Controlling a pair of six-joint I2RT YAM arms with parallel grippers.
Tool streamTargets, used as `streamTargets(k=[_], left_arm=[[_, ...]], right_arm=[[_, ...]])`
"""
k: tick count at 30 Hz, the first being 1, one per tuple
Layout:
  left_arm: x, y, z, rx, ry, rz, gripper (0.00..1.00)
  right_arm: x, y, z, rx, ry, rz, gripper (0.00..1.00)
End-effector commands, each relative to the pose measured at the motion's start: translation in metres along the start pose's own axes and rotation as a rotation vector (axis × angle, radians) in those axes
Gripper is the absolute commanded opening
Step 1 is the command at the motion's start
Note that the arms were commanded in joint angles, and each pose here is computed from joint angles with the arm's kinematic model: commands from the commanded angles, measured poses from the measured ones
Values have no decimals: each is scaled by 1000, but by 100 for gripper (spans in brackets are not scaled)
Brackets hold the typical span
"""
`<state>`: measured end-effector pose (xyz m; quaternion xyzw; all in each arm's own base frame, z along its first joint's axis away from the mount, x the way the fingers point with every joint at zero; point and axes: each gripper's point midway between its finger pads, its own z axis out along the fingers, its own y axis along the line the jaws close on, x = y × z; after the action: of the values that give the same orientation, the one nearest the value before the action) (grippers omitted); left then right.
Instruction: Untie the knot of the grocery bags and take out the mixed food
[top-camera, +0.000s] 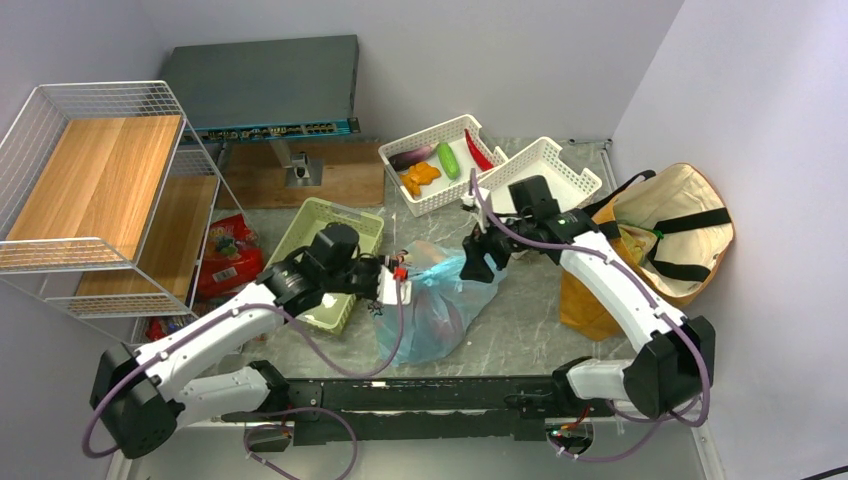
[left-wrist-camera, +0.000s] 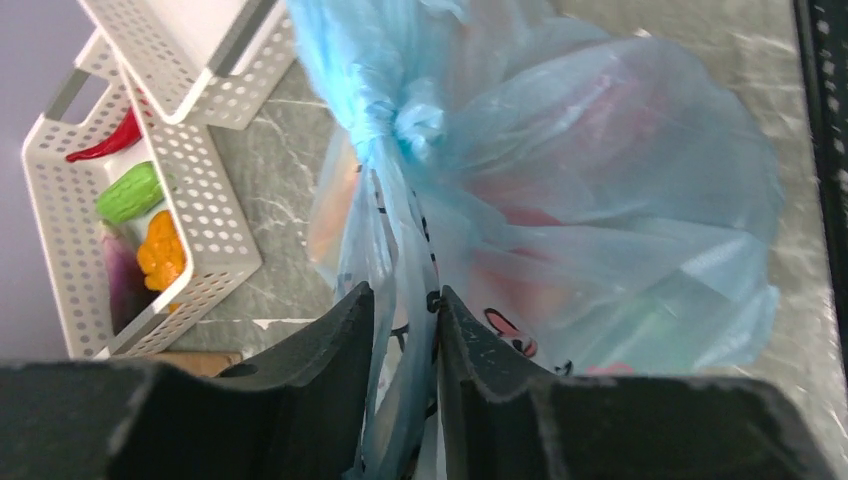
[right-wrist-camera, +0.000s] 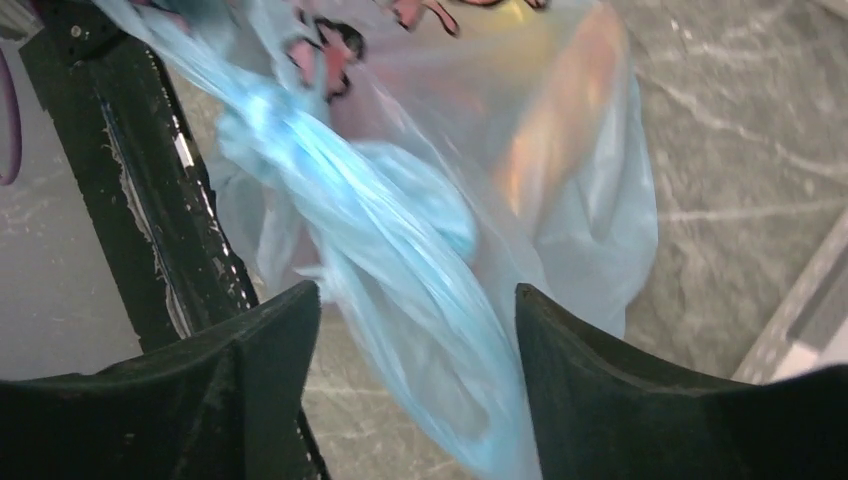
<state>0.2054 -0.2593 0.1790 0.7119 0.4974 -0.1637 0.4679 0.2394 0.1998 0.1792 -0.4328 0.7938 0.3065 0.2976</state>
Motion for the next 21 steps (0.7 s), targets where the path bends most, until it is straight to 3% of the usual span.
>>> streamTargets(k=[1, 3, 5, 7, 9, 11, 14, 18, 21], left_arm=[[-24, 49, 0, -130, -55, -113, 30], [-20, 58, 1, -162, -54, -181, 20], [-13, 69, 1, -214, -33, -260, 2], [-6, 77, -3, -265, -5, -319, 0], [-7, 77, -8, -294, -5, -271, 0], [-15, 61, -12, -274, -44, -110, 0], [-12, 6, -9, -83, -61, 130, 6], [-2, -43, -1, 125, -21, 161, 26], [3, -39, 10, 109, 26, 115, 27]], right_arm=[[-34, -18, 18, 43, -41, -106, 66], [-33, -25, 30, 43, -33, -105, 58], [-33, -27, 39, 30, -25, -99, 34], [-37, -25, 40, 12, -23, -65, 1], [-41, -24, 34, 32, -37, -13, 0], [-48, -29, 20, 92, -106, 62, 0], [-54, -21, 2, 115, -202, 93, 0], [-58, 4, -10, 60, -263, 73, 0], [-51, 10, -13, 56, -268, 33, 0]])
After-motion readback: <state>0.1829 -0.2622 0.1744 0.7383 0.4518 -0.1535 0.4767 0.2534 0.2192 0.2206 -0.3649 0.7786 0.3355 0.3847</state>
